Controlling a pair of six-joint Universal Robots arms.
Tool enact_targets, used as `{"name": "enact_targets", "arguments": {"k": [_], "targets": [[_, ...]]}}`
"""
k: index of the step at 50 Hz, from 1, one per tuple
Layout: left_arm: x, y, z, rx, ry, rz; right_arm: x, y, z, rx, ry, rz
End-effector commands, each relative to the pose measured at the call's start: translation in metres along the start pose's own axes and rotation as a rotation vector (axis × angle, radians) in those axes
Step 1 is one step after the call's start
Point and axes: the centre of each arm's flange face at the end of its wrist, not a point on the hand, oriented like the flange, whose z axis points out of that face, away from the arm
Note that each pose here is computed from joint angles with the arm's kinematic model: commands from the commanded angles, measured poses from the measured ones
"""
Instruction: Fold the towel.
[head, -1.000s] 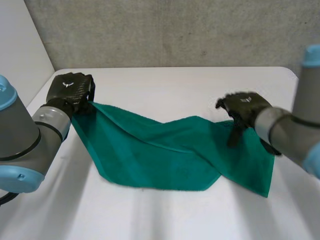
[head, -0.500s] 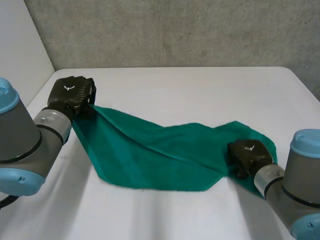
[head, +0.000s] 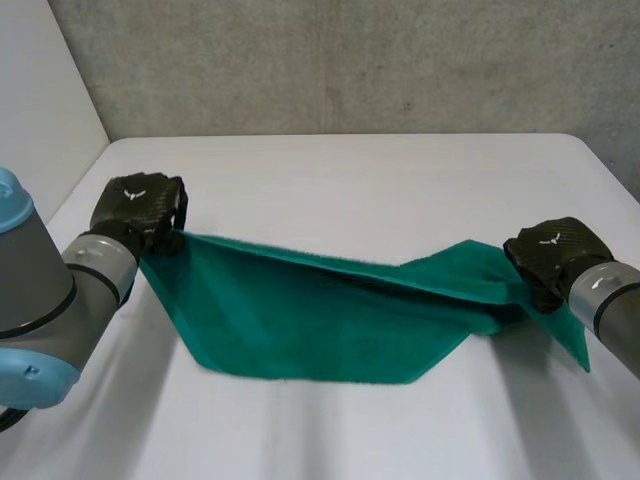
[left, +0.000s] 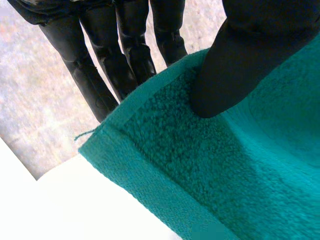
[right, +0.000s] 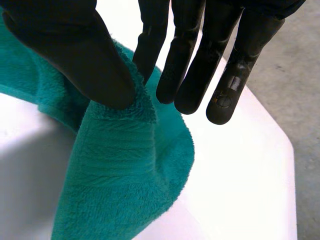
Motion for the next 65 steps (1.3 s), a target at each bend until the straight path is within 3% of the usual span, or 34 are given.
{"name": "enact_targets", "arguments": {"k": [1,7,10,37,42,43,46,49,57,65], "targets": [[0.004,0.012,-0.002,-0.047,0.013,-0.001,-0.004,-0.004,0.016,0.096,-0.054,0.125],[0.006,0.018,0.000,-0.061,0.020,-0.001,-0.006,0.019,0.034,0.050,-0.145,0.340],[0.005,0.017,0.002,-0.056,0.016,-0.002,-0.008,0.023,0.035,0.041,-0.175,0.379],[0.001,0.024,0.005,-0.080,0.005,-0.004,-0.001,0.044,0.042,0.015,-0.143,0.403],[-0.001,0.017,0.003,-0.067,0.000,-0.003,0.021,0.018,0.032,0.087,-0.065,0.296],[-0.006,-0.003,-0.005,-0.014,-0.015,0.001,0.021,0.017,0.032,0.087,-0.064,0.296],[-0.011,-0.024,-0.017,0.037,-0.028,0.004,0.049,-0.025,-0.017,0.170,0.024,0.114],[-0.020,-0.042,-0.031,0.062,-0.045,0.013,0.056,-0.034,-0.033,0.155,0.035,0.038],[-0.019,-0.040,-0.059,-0.048,0.003,0.162,0.041,-0.026,-0.069,-0.049,-0.133,-0.202],[-0.010,-0.002,-0.049,-0.188,0.069,0.230,0.017,0.004,-0.043,-0.206,-0.277,-0.262]]}}
